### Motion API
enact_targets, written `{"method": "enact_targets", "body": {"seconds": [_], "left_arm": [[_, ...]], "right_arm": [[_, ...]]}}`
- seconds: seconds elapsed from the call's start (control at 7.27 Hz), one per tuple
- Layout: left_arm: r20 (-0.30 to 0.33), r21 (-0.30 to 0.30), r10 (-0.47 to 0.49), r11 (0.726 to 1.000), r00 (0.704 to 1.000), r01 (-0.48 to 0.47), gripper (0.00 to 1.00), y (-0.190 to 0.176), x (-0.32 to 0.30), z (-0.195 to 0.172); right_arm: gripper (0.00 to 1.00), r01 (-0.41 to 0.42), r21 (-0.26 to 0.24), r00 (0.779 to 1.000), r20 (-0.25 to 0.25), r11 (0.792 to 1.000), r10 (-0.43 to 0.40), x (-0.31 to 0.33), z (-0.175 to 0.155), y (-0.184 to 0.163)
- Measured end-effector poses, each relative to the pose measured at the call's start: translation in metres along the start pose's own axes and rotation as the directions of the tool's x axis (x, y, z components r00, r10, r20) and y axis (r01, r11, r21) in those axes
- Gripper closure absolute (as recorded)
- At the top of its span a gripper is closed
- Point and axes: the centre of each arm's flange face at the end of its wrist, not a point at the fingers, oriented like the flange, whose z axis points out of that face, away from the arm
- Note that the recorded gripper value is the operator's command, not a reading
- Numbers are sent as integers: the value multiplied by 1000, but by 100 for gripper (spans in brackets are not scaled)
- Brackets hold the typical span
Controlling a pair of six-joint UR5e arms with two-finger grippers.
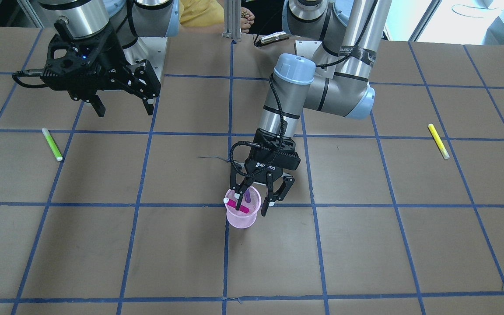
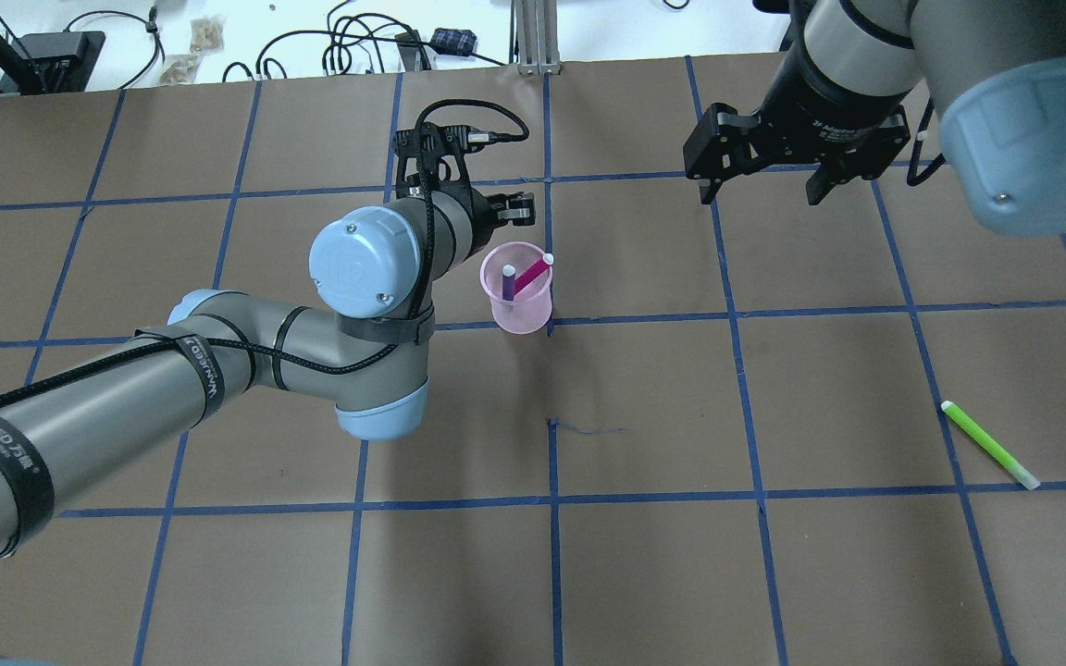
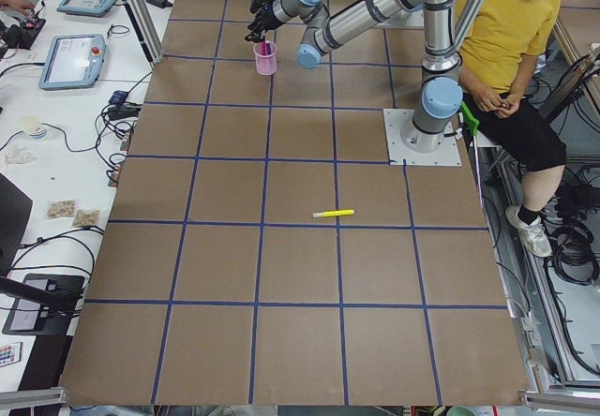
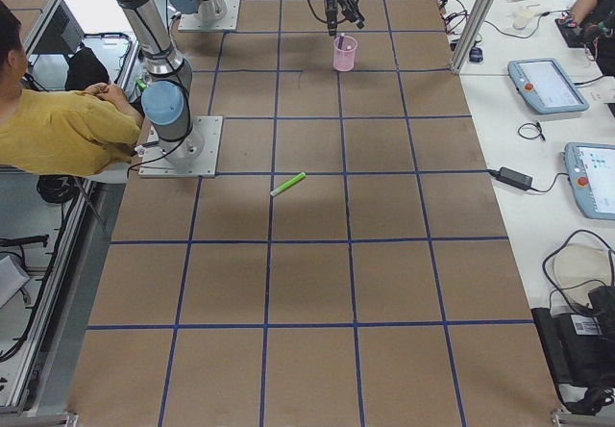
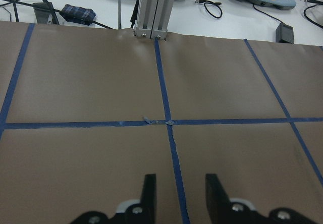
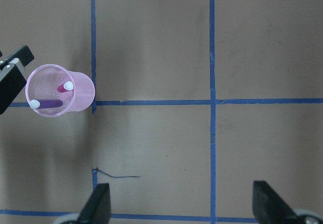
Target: Insert purple and pink pens into pink cup
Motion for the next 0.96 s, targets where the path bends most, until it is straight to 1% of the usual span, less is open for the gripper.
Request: {"method": "enact_targets", "body": {"seconds": [0.14,0.28,0.41,0.55,0.69,0.83,0.96], "left_arm": [[-11,-44,-6,999,1000,6,0,-8,2,-2],[-23,-133,-27,991,999,24,0,-29,3,-5],[-11,-232,-55,971,998,51,0,-64,2,-14],[19,-340,-77,937,997,79,0,-104,1,-31],[54,-432,-88,896,995,103,0,-134,-3,-52],[78,-507,-75,856,994,105,0,-156,-20,-74],[84,-559,-46,825,995,85,0,-171,-48,-99]], "right_arm": [[0,-1,0,1000,1,1000,1,0,0,0],[0,-1,1,1000,2,1000,1,0,0,0],[0,-2,1,1000,3,1000,2,0,0,0],[0,-5,1,1000,2,1000,5,0,0,-1],[0,-6,0,1000,2,1000,6,0,1,-1],[0,-6,-1,1000,1,1000,6,0,2,-1],[0,-6,-2,1000,0,1000,6,0,2,-2]]}}
